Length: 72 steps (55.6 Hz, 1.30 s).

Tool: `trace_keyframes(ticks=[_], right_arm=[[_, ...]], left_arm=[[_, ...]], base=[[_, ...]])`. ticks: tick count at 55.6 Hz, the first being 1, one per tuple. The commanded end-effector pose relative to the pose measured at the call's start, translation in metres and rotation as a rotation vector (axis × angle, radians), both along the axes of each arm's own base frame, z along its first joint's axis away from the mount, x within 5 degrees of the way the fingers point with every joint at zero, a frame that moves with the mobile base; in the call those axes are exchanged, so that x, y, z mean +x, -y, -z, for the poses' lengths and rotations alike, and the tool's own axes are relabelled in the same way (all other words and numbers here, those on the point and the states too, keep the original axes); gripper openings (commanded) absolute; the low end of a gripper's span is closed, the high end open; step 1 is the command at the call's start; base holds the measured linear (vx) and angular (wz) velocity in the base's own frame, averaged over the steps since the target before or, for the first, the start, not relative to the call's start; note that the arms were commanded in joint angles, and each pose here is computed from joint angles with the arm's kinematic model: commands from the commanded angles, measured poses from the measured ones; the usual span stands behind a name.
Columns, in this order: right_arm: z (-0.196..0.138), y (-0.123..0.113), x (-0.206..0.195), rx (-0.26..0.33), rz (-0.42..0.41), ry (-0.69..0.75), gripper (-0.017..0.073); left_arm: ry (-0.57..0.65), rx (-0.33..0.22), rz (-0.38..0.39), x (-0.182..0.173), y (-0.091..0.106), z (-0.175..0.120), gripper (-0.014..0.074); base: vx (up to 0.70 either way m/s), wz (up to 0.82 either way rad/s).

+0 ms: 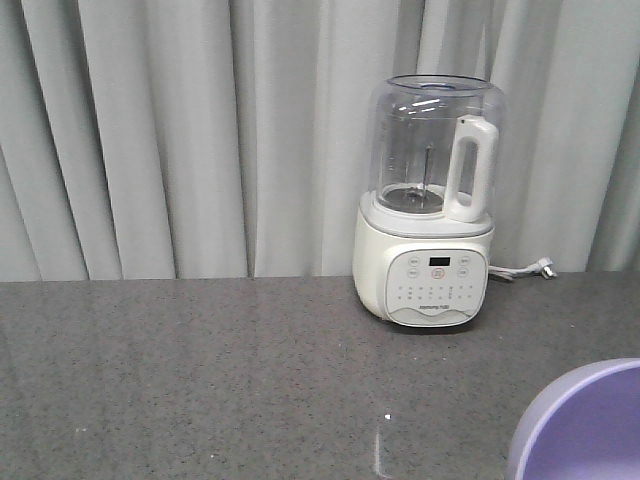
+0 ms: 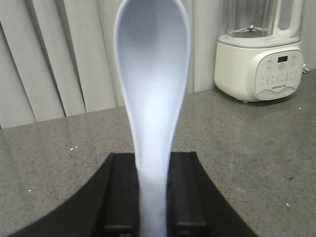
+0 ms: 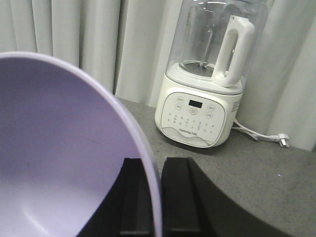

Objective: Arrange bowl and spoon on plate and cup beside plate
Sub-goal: 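Drive the base, holding spoon and bowl, to the pale blue plate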

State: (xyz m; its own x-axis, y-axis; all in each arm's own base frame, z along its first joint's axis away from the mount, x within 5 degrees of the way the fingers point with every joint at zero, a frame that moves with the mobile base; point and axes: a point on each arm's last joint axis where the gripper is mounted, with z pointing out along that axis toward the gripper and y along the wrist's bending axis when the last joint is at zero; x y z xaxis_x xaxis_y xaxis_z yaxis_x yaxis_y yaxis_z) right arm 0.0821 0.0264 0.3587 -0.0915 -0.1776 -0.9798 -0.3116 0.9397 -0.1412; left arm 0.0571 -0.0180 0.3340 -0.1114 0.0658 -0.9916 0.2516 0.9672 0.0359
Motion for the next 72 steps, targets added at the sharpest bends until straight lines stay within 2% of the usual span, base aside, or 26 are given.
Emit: trace_keyframes(ticks=[1,16,72], right_arm=[[-0.0142,0.0023,0.001,0.038,0.03,0.083,-0.0008],[-0.0142,0.0023,0.001,0.038,0.03,0.083,-0.0008],[-0.0141,0.0023,0.001,0.037,0.03,0.082,-0.0008]], left_arm=[[0.091,-0.038,-0.006,0.0,-0.0006,-0.0159,0.0],[0.081,-0.036,-0.004,-0.0001,-0.0004,-0.015,0.0],[0.08,-0.036,-0.004,-0.0001,-0.0004,-0.0149,0.0]], base=[[-0.06,-0.22],[-0.08,-0.38],[-0.14,-0.58]])
